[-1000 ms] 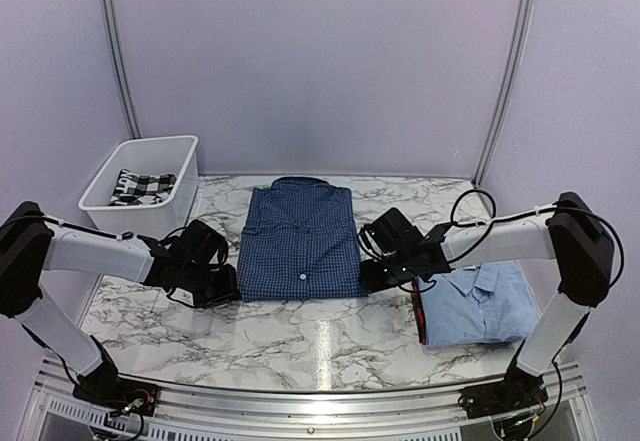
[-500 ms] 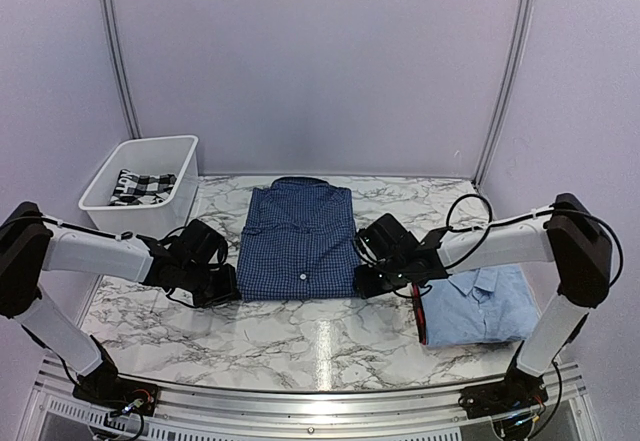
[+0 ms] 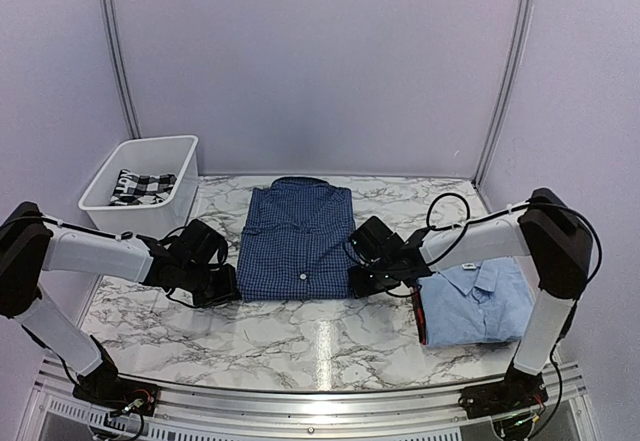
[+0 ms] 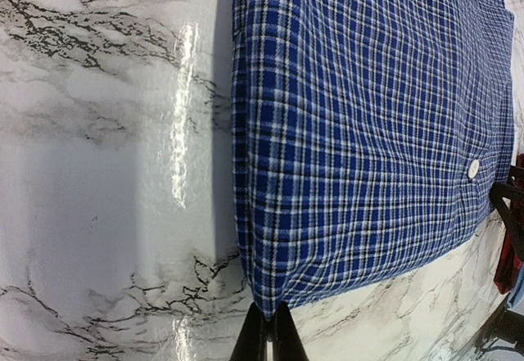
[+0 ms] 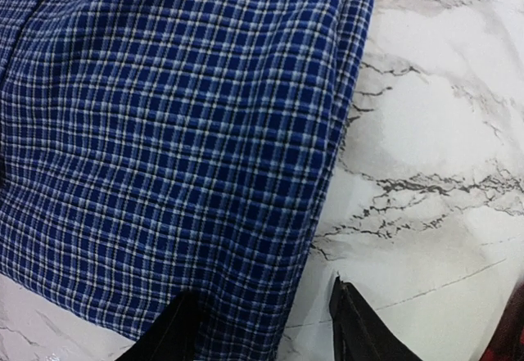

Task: Fold and stack the long sleeve shirts
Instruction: Pick up the 2/3-rectangle-folded shirt from the center of the board.

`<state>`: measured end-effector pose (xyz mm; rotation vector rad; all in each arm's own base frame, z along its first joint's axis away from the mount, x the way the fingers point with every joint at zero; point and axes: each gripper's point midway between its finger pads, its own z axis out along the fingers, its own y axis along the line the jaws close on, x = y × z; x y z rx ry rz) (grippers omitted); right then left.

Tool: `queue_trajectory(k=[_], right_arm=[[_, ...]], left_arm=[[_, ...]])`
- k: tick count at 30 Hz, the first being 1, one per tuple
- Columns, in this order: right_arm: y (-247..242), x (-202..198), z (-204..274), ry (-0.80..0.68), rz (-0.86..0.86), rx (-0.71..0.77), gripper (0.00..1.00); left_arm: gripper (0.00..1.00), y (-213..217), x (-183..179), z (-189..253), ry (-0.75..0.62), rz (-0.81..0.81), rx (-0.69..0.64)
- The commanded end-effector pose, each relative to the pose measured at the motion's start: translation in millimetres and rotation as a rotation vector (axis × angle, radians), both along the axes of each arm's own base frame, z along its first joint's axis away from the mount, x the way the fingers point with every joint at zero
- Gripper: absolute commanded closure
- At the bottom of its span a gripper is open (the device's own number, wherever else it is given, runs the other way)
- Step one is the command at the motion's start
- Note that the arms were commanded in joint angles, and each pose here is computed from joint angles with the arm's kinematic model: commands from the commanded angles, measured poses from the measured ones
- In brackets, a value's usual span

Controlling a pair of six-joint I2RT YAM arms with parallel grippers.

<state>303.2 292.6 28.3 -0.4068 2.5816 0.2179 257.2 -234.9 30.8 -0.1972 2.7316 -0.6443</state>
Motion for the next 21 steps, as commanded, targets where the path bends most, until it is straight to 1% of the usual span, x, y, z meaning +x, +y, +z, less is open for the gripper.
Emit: queue_trajectory(k=[1, 6, 12, 15, 19, 21], right_arm=[[-21.4, -16.7, -8.4, 0.031, -0.017, -0.072, 0.51], [-27.5, -31.0, -0.3, 0.046, -0.02, -0.053, 0.58], [-15.8, -37.1, 12.0, 0.056, -0.009, 0.05, 0.59], [-9.3, -39.0, 8.6, 0.076, 0.003, 0.077, 0.61], [-3.9, -40.9, 3.2, 0.091, 0.015, 0.1, 0.66], [-3.2, -41.7, 0.4, 0.099, 0.018, 0.097, 0.7]], left_arm=[[1.0, 9.1, -10.1, -5.2, 0.024, -0.013, 0.029], [1.0, 9.2, -9.8, -4.4, 0.022, -0.009, 0.028], [1.0, 9.2, -10.2, -4.4, 0.022, -0.01, 0.028], [1.0, 9.6, -10.8, -4.5, 0.022, -0.01, 0.028], [1.0, 10.5, -11.9, -5.1, 0.024, -0.009, 0.029], [1.0, 10.9, -12.3, -5.3, 0.025, -0.007, 0.029]])
